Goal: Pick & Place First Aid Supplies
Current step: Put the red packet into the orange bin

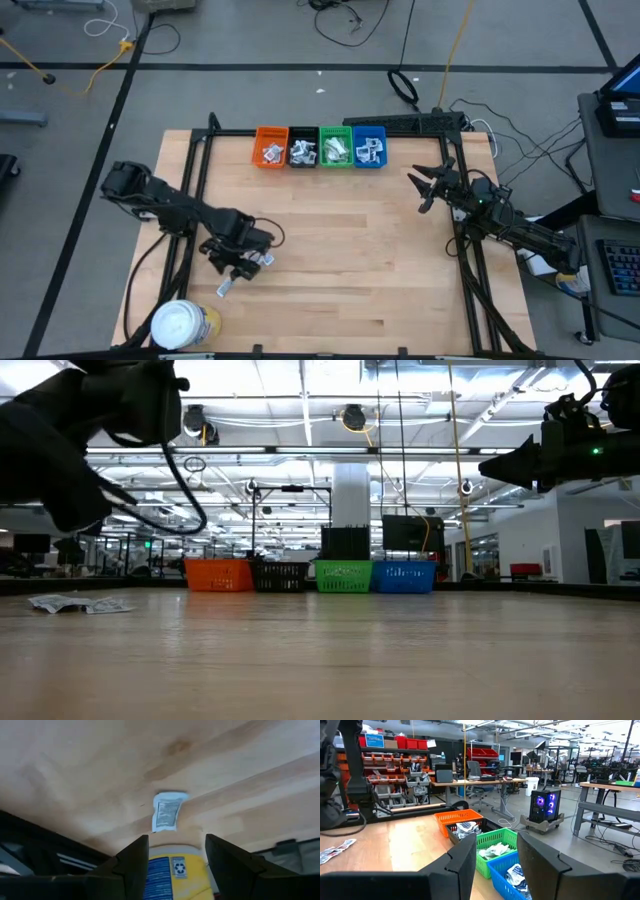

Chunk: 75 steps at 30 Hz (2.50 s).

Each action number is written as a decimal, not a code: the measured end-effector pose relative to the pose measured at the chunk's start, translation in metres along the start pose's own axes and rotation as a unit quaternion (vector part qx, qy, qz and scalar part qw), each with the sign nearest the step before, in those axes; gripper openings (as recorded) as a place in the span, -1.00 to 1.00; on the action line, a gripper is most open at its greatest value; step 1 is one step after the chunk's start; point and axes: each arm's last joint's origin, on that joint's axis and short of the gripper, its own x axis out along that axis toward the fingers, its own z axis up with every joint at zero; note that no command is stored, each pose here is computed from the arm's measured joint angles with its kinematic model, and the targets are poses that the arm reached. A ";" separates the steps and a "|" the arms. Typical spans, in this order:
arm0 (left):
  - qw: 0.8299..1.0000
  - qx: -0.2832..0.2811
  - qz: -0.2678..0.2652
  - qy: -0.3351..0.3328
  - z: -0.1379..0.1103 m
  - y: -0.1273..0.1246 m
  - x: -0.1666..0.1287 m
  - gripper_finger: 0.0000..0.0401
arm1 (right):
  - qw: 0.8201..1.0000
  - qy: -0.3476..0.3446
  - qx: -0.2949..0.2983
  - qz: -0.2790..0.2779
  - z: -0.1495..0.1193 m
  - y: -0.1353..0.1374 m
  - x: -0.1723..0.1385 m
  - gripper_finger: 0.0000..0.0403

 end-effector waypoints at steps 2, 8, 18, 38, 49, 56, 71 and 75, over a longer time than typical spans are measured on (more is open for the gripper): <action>1.000 0.000 0.007 0.014 0.001 -0.003 0.006 0.00 | 1.000 0.000 0.000 0.000 0.000 0.000 0.000 -0.31; 1.000 0.008 0.020 0.023 0.002 -0.010 0.021 0.00 | 1.000 0.000 0.000 0.000 0.000 0.000 0.000 -0.31; 0.998 0.007 0.061 0.018 0.013 -0.017 0.051 0.00 | 1.000 0.000 0.000 0.000 0.000 0.000 0.000 -0.31; 0.996 0.055 0.041 -0.051 0.021 -0.017 0.038 -0.96 | 1.000 0.000 0.000 0.000 0.000 0.000 0.000 -0.31; 0.981 0.015 0.011 -0.191 0.041 -0.002 -0.009 -0.98 | 1.000 0.000 0.000 0.000 0.000 0.000 0.000 -0.31; 0.974 -0.006 -0.020 -0.227 0.062 0.012 -0.036 -0.99 | 1.000 0.000 0.000 0.000 0.000 0.000 0.000 -0.31; 0.953 -0.041 -0.080 -0.291 0.099 0.050 -0.121 -0.99 | 1.000 0.000 0.000 0.000 0.000 0.000 0.000 -0.31; 0.947 -0.054 -0.081 -0.306 0.108 0.066 -0.146 -0.99 | 1.000 0.000 0.000 0.000 0.000 0.000 0.000 -0.31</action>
